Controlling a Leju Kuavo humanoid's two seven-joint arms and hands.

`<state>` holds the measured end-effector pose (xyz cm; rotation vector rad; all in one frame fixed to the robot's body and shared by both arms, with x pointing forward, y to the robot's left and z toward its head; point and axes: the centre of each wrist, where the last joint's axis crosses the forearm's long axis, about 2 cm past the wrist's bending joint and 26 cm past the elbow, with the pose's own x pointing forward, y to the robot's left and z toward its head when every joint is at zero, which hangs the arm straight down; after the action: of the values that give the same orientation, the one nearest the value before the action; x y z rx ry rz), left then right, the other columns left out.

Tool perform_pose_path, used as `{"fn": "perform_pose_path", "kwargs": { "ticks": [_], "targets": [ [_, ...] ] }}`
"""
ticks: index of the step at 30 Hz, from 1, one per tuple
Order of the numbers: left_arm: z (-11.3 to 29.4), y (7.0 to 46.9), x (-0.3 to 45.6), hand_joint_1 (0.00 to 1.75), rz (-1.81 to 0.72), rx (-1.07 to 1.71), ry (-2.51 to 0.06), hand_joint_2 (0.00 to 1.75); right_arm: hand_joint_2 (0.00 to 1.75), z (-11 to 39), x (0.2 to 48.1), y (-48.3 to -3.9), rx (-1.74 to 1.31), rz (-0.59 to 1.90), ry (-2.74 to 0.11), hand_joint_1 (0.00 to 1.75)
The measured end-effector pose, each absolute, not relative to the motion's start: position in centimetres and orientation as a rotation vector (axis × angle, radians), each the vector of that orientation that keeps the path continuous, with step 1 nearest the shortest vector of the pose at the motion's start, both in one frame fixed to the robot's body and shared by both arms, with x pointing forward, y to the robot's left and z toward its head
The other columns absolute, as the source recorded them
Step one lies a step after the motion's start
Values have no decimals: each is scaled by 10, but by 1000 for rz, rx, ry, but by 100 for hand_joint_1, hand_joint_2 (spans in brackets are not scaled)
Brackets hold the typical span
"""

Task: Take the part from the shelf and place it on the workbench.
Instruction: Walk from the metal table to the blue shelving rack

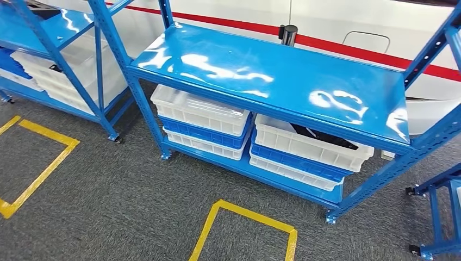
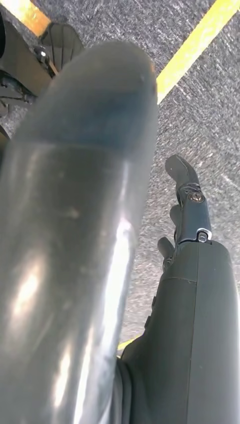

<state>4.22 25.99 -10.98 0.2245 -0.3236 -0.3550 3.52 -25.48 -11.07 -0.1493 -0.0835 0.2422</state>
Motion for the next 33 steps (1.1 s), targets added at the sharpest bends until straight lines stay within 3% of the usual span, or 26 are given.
{"fn": "perform_pose_path", "kwargs": {
  "ticks": [33],
  "targets": [
    [-110,260,41,0,-357,239,-317,0,0,-111,33,-252,-139,243,-78,0]
  ]
}}
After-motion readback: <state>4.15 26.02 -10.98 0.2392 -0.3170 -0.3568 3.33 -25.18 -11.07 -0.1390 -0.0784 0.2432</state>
